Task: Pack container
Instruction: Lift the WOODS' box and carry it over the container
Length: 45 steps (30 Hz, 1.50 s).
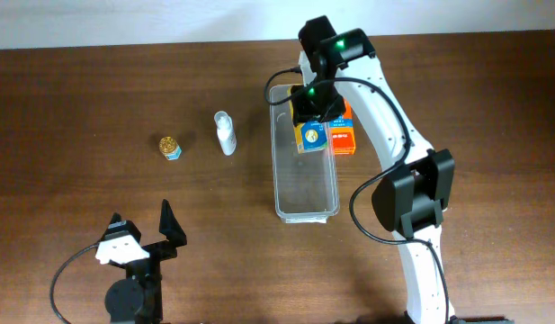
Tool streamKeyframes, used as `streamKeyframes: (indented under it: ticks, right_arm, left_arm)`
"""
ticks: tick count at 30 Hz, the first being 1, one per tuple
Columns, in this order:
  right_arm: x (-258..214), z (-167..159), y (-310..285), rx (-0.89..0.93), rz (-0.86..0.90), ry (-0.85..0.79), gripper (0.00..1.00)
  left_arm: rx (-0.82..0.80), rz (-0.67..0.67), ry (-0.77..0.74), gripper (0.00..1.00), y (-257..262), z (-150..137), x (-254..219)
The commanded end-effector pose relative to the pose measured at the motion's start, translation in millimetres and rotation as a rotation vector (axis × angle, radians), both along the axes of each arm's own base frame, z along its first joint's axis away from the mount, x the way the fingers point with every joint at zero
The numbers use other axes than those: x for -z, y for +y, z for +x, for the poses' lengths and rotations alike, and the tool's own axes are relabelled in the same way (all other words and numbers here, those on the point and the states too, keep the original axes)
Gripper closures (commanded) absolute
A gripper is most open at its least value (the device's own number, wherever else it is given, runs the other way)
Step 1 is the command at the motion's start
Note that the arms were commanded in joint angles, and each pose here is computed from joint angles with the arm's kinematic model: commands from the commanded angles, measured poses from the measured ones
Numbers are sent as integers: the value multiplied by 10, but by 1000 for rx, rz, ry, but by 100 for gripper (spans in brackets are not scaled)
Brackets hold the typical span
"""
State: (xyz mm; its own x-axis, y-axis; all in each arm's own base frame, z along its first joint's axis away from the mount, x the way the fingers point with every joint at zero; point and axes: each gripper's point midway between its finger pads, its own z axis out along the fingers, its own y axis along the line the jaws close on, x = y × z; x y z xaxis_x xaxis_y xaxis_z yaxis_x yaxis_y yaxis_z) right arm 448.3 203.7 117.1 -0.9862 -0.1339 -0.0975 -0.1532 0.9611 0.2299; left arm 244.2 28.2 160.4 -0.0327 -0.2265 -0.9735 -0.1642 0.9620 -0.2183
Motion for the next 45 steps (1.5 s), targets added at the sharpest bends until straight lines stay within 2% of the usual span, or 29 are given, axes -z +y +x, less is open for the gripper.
streamKeyframes:
  ticks: [1, 8, 21, 30, 33, 40, 45]
  right_arm:
    - [92, -80, 77, 6, -14, 25, 57]
    - [254, -162, 152, -15, -26, 52, 54]
    - [522, 17, 138, -7, -50, -15, 50]
    - [529, 138, 103, 1, -78, -68, 48]
    - [535, 165, 43, 8, -113, -83, 43]
    - [537, 193, -21, 15, -149, -98, 39]
    - [471, 190, 102, -9, -82, -94, 40]
  left_arm:
    - [9, -10, -2, 1, -15, 2, 14]
    - [9, -10, -2, 0, -14, 2, 14]
    - [9, -10, -2, 1, -15, 2, 14]
    - [9, -10, -2, 1, -15, 2, 14]
    - [9, -9, -2, 1, -15, 2, 14]
    - [9, -10, -2, 1, -15, 2, 14]
    - [9, -10, -2, 1, -14, 2, 14]
